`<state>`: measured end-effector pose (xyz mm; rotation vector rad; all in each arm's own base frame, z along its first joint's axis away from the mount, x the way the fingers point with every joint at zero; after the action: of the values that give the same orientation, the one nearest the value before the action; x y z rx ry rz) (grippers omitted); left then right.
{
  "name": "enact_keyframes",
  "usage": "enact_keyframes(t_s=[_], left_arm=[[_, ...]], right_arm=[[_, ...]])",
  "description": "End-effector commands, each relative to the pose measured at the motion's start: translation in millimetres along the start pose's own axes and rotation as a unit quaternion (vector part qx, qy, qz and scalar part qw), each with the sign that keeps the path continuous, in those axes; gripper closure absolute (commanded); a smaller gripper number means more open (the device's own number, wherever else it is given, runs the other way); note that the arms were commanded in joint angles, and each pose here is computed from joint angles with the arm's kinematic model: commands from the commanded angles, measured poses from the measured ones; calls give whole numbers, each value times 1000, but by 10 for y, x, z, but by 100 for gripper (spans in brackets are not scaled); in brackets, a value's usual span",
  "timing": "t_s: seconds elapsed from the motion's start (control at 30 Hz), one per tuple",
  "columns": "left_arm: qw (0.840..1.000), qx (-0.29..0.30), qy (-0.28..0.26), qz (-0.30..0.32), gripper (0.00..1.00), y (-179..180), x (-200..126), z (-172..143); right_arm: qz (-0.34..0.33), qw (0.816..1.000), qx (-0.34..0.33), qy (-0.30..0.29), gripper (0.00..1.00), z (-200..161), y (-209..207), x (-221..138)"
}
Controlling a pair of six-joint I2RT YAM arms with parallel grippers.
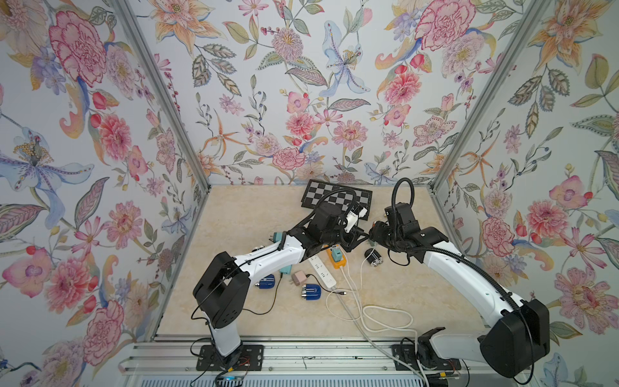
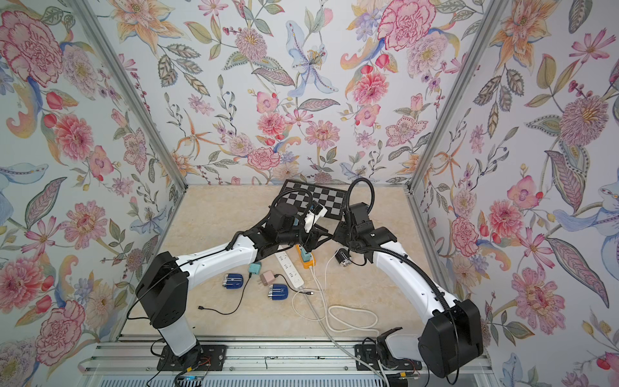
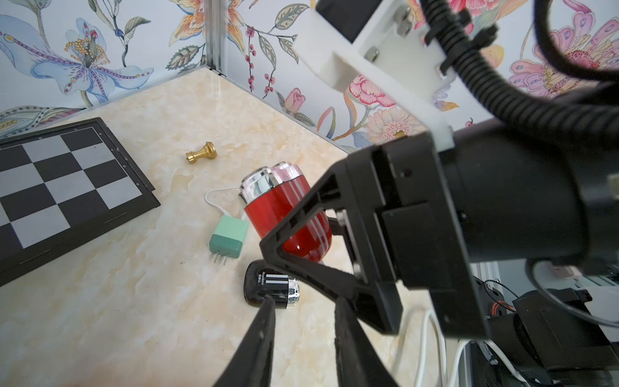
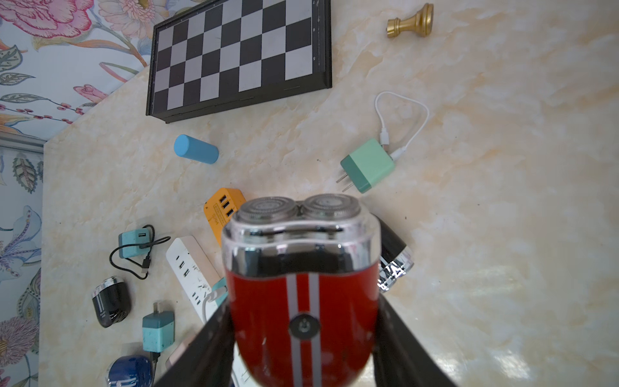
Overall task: Unplug the electric shaver
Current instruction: Remove the charging cable from the electric shaver.
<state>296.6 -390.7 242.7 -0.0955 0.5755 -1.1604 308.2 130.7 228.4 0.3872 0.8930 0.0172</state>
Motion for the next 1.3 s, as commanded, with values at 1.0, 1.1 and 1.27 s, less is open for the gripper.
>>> enact_keyframes(t_s=[1.0,1.1,1.27], left_arm=[[992,-58,-108,-24,42,-65,36,-131],[989,-68,-133,-23,42,-45,24,-110],[985,-80,-149,-36,44,-30,89,-98]], right_arm=[[36,994,83,-61,66,246,75,-281],[42,993,92,-61,66,238,82,-278],[46,992,100,-59,67,223,85,-287]])
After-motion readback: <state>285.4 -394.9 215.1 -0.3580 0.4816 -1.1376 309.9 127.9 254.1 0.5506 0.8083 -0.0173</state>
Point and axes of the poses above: each gripper's point midway between its finger pads, its own x axis out along the fingers, its own y axis along the line the jaws close on, z = x × y, the point moved 5 cm from there along -x, back along the fingers, and after that the axes turned 5 degrees about -x, right-handed, at the moved point
